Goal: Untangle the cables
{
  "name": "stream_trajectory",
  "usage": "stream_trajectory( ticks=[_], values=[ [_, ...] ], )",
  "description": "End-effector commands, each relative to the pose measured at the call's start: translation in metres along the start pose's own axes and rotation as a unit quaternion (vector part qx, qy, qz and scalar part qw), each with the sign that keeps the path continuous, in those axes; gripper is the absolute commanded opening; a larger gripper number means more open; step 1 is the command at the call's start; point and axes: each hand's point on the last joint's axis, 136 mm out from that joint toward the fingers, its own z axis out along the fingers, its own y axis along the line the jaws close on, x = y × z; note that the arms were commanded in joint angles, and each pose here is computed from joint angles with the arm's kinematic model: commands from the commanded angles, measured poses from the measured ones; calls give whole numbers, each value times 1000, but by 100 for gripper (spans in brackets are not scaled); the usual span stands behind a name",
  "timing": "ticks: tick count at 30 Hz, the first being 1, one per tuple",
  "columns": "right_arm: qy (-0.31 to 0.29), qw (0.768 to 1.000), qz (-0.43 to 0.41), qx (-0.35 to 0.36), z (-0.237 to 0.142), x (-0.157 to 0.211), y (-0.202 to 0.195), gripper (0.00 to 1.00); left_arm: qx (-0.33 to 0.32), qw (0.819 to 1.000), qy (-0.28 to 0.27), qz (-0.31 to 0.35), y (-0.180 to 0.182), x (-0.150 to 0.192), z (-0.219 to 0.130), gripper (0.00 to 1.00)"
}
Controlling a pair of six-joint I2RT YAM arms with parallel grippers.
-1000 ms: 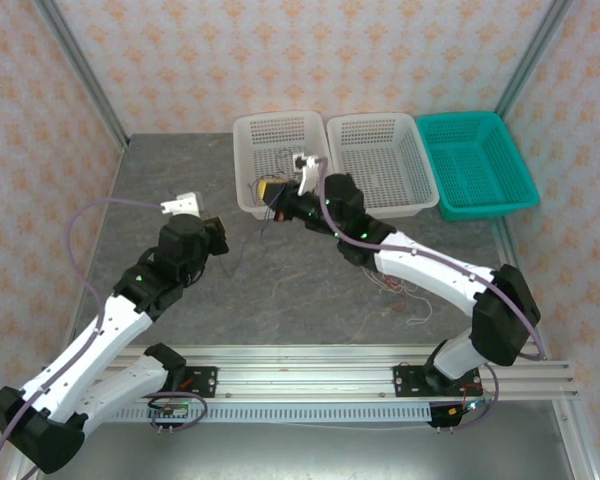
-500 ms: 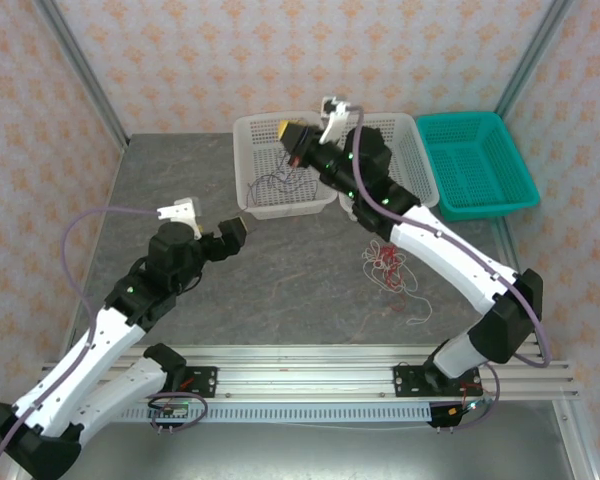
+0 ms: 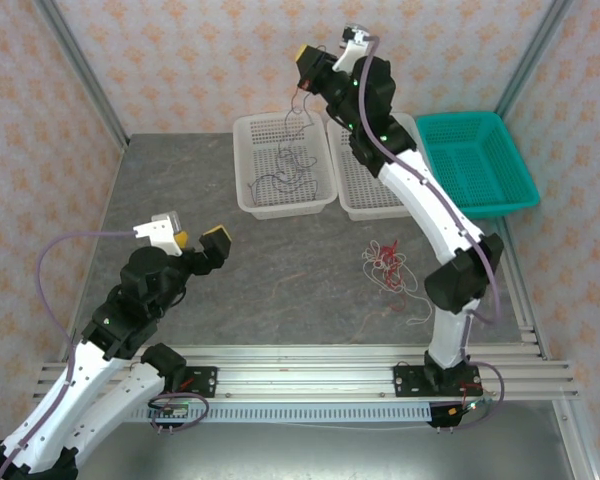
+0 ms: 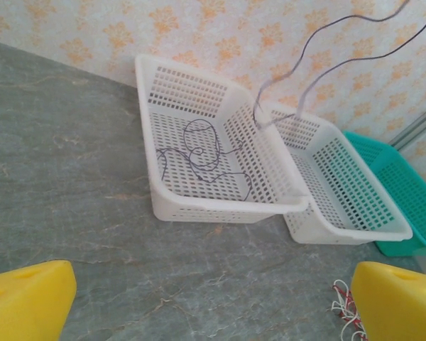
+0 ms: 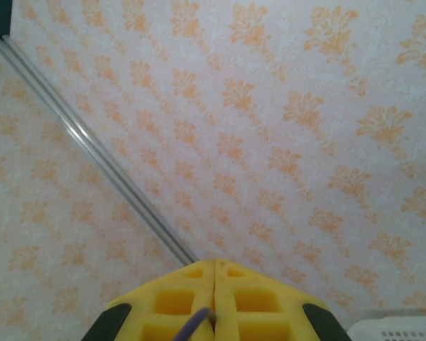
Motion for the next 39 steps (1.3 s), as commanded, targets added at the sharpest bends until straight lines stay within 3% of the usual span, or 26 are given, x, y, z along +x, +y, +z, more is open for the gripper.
stream_trajectory(
  ticks=[1,8,16,21,22,25,27,31,34,37,39],
  values=[
    [36,999,-8,5,16,12,-9,0,-23,1000,0,18,10,2,-2,100],
    [159,983,-35,80,48,100,-73,0,-32,999,0,18,16,6,-2,100],
    [309,938,-46,154,41,216,-151,0,-41,999,4,15,24,14,-6,100],
    [387,905,-68,160,26,271,-181,13,-45,999,1,10,28,15,-7,100],
    [398,901,-72,156,24,275,-181,19,-46,999,1,11,27,15,-7,100],
    [386,892,-102,212,15,260,-196,59,-49,999,4,11,27,16,-5,100],
    [359,888,-129,256,9,232,-201,74,-50,999,8,11,27,16,-3,100],
    [346,892,-134,259,-3,193,-186,79,-67,997,24,14,32,23,2,100],
    [365,878,-157,267,-23,178,-181,85,-75,996,41,17,33,30,8,100],
    [427,845,-184,263,-45,194,-189,88,-71,996,51,13,31,35,16,100],
    [505,819,-154,224,-65,233,-188,87,-67,996,52,7,28,37,22,100]
  ],
)
